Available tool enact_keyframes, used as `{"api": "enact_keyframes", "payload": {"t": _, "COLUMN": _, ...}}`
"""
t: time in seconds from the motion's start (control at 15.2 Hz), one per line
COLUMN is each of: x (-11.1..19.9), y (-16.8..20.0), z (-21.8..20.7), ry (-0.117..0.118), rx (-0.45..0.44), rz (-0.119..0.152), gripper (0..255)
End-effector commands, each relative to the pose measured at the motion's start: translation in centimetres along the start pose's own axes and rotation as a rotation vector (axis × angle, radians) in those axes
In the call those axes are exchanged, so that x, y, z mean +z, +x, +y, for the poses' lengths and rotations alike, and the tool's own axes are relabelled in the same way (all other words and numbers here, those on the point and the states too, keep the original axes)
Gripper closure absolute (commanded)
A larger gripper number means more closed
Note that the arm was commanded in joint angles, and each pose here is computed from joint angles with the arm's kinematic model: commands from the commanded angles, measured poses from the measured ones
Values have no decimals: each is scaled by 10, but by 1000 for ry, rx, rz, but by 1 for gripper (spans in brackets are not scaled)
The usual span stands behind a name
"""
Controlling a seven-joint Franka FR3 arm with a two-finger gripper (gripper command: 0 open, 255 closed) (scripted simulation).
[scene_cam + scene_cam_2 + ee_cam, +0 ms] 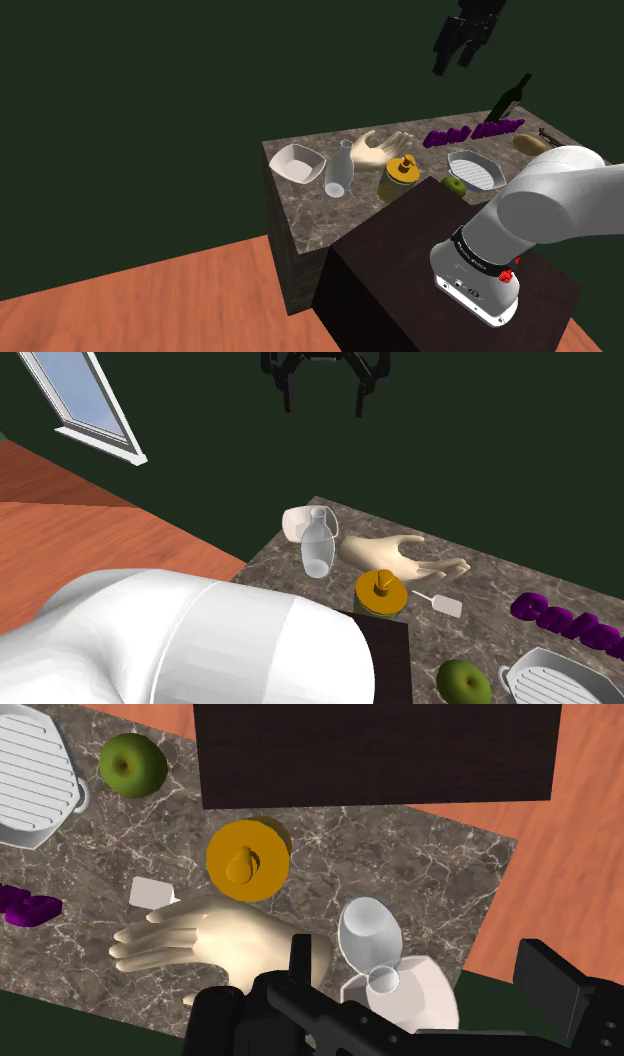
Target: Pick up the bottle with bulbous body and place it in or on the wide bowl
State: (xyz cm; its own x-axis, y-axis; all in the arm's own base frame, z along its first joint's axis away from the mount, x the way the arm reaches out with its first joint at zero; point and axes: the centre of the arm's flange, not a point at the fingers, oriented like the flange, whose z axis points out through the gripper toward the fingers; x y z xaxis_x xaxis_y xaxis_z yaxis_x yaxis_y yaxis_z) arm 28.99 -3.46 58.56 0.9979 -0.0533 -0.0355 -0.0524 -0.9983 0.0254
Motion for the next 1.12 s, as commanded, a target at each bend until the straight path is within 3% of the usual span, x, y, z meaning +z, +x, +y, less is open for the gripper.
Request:
{"api": "enact_keyframes", "payload": {"t": 0.0, "x": 0, "y": 0, "z": 0, "ry": 0, "rx": 0, "rz": 0, "gripper": 0}}
{"api": "enact_keyframes", "payload": {"t": 1.06, "x": 175, "y": 114, "z": -30, "ry": 11, "rx": 4, "rz": 1, "gripper": 0}}
